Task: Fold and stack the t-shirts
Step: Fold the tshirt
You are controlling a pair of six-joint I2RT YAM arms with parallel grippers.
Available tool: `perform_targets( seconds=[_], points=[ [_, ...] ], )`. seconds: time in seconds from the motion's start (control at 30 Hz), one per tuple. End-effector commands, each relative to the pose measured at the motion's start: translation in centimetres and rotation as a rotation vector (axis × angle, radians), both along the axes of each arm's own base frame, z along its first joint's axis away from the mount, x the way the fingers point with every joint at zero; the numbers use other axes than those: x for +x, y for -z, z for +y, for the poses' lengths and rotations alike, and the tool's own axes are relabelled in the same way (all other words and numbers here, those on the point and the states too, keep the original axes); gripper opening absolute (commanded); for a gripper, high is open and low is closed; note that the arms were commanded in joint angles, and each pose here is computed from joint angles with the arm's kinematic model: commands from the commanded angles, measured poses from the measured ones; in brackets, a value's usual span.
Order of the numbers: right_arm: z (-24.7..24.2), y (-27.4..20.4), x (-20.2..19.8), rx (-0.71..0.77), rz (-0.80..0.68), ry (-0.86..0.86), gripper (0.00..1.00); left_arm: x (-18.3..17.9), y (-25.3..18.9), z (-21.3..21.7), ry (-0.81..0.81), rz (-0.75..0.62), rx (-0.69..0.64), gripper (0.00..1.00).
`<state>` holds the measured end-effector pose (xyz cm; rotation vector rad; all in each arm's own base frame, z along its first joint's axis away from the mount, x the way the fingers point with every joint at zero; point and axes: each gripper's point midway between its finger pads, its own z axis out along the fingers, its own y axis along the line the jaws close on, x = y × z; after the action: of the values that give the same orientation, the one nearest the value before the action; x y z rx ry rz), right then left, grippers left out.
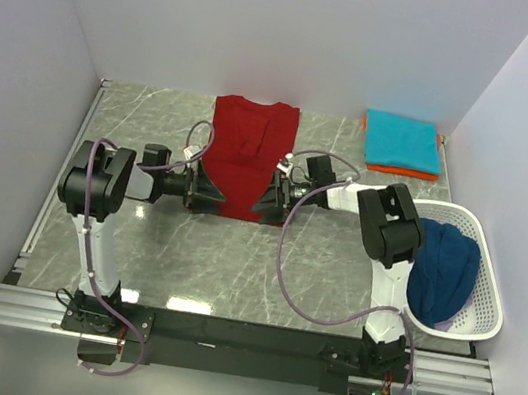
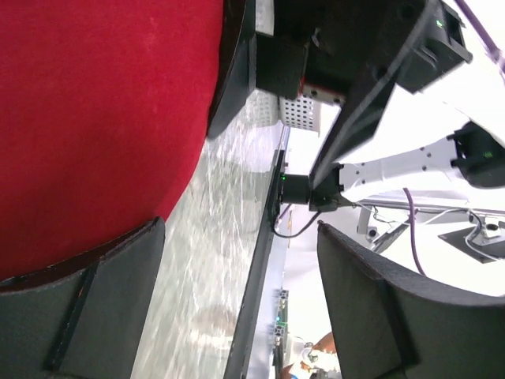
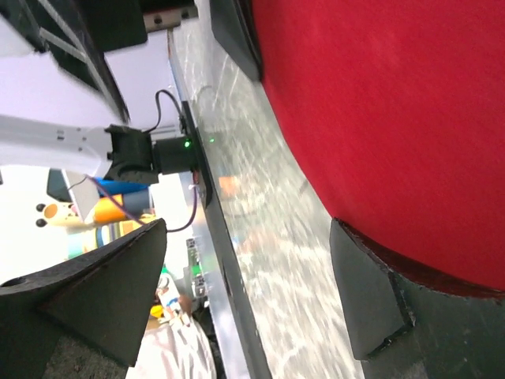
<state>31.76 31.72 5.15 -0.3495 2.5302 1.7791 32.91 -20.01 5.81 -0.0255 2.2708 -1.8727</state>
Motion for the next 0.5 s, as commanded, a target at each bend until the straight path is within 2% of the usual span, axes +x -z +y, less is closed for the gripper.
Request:
perform_targets(
  seconds=[0.0,0.07,0.13,0.17,0.2,0.23,0.37,0.43,0.47],
  points=[
    [-3.5,3.3,-0.3,-0.129,0.021,0.054,0.91,-0.8,1.9,2.1,-0.026,0.009,0.036,0.85],
    [-3.9,3.1,-0.6,-0.136,0.014,0.052,0.91,-1.8,1.8,2.5,-0.010,0.051,0.041,0.86],
    [-4.5,3.3,-0.9,-0.150,0.028,0.063,0.91,-2.1,1.8,3.0,0.009,0.005,0.046,0.88],
    [-4.8,3.4,-1.0,-0.151,0.027,0.061,0.91,-2.6,1.9,3.8,-0.007,0.058,0.047,0.88],
    [-5.1,3.5,-1.1,-0.160,0.041,0.066,0.91,-2.5,2.0,4.3,-0.001,0.021,0.052,0.88],
    [-5.4,3.3,-1.1,-0.158,0.044,0.072,0.91,-2.7,2.0,4.8,-0.005,0.041,0.047,0.88],
    [-8.4,2.4,-0.3,-0.153,0.054,0.133,0.91,-2.8,1.9,7.9,-0.045,0.083,0.024,0.99],
    [-9.3,0.9,-0.5,-0.159,0.049,0.136,0.91,-2.8,0.8,8.9,-0.025,0.028,0.025,0.99],
    [-9.8,0.4,-0.3,-0.162,0.010,0.127,0.91,-2.7,0.6,9.7,-0.015,-0.064,0.038,0.99]
  ],
)
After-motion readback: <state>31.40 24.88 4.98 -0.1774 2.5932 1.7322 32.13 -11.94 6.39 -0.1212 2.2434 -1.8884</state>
